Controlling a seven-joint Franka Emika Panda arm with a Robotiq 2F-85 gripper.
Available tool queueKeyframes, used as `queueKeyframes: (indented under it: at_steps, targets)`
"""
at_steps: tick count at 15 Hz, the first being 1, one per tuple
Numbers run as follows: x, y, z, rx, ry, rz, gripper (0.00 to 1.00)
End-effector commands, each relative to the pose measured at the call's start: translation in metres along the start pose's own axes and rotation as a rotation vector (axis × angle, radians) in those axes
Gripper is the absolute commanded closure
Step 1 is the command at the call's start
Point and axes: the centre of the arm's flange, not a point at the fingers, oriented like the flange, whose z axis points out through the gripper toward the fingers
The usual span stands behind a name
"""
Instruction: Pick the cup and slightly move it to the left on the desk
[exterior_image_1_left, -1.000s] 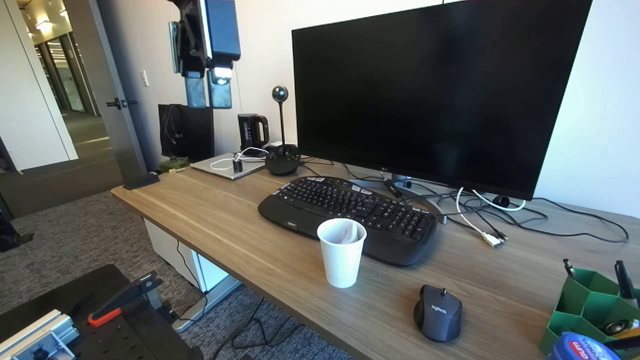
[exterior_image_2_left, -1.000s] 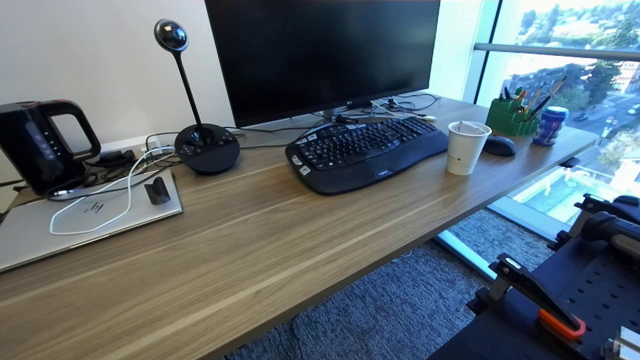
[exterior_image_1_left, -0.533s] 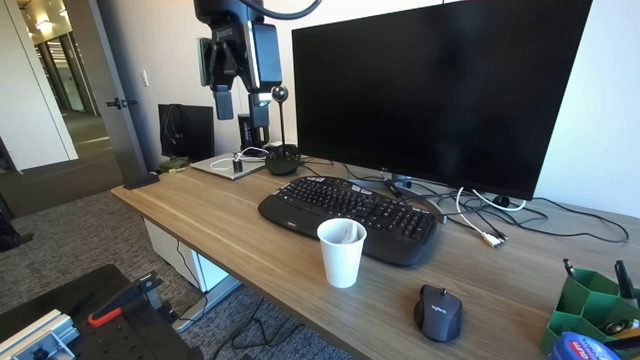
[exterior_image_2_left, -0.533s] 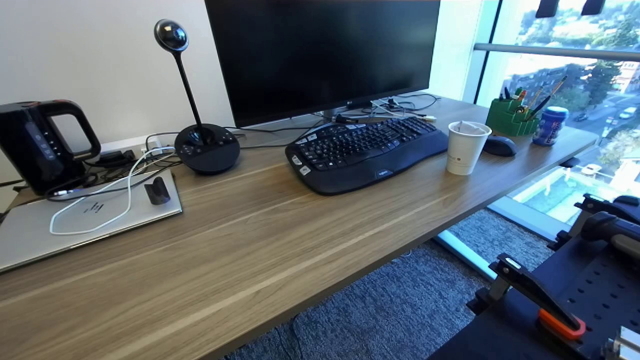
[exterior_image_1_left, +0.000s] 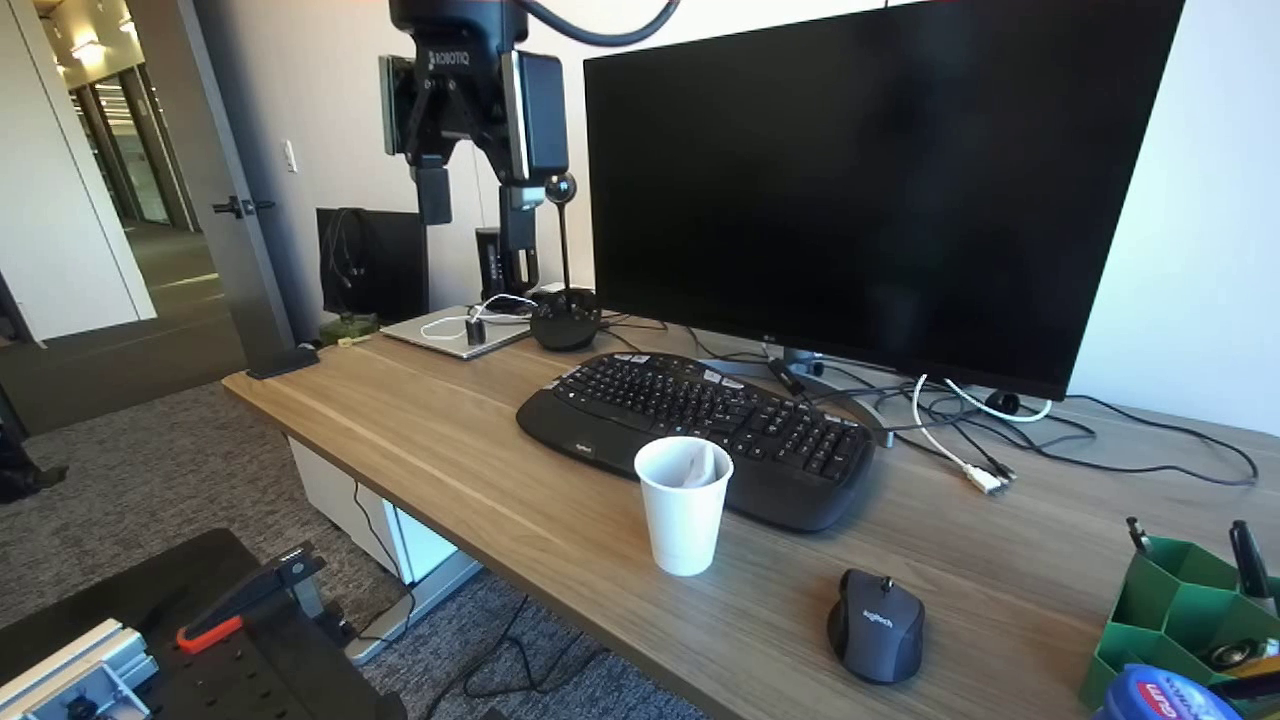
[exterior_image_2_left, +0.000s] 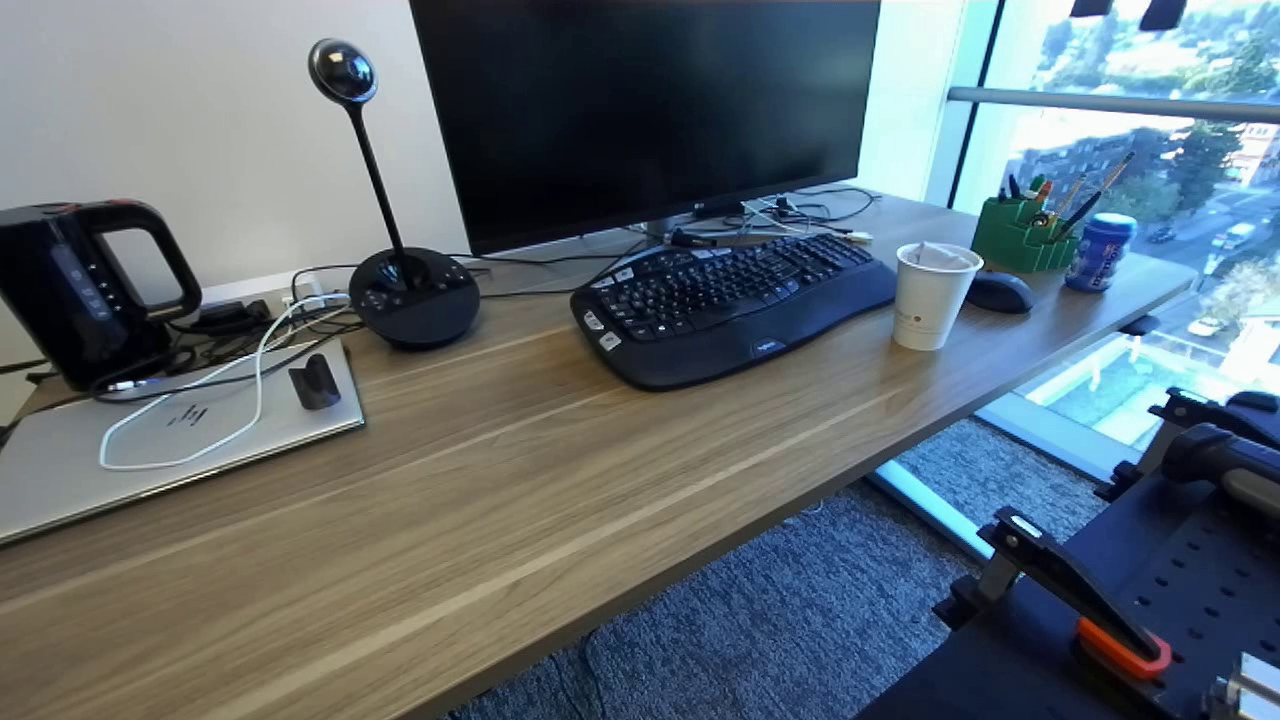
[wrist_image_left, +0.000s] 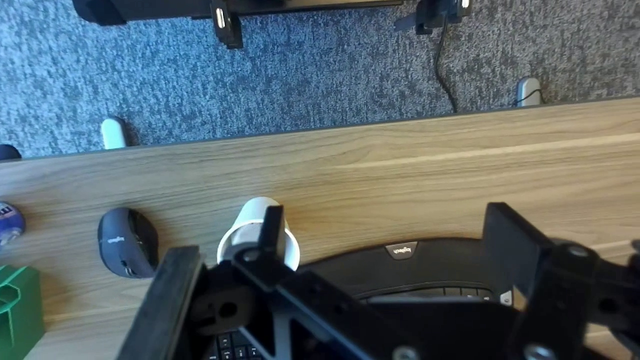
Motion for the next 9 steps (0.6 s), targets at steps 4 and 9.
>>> queueKeyframes:
  at_steps: [4,9]
  targets:
    - [-0.001,-0.004,-0.003,0.003,0.006,-0.013,0.00]
    - [0.017,0.003,0.002,-0.051,0.025,0.039,0.00]
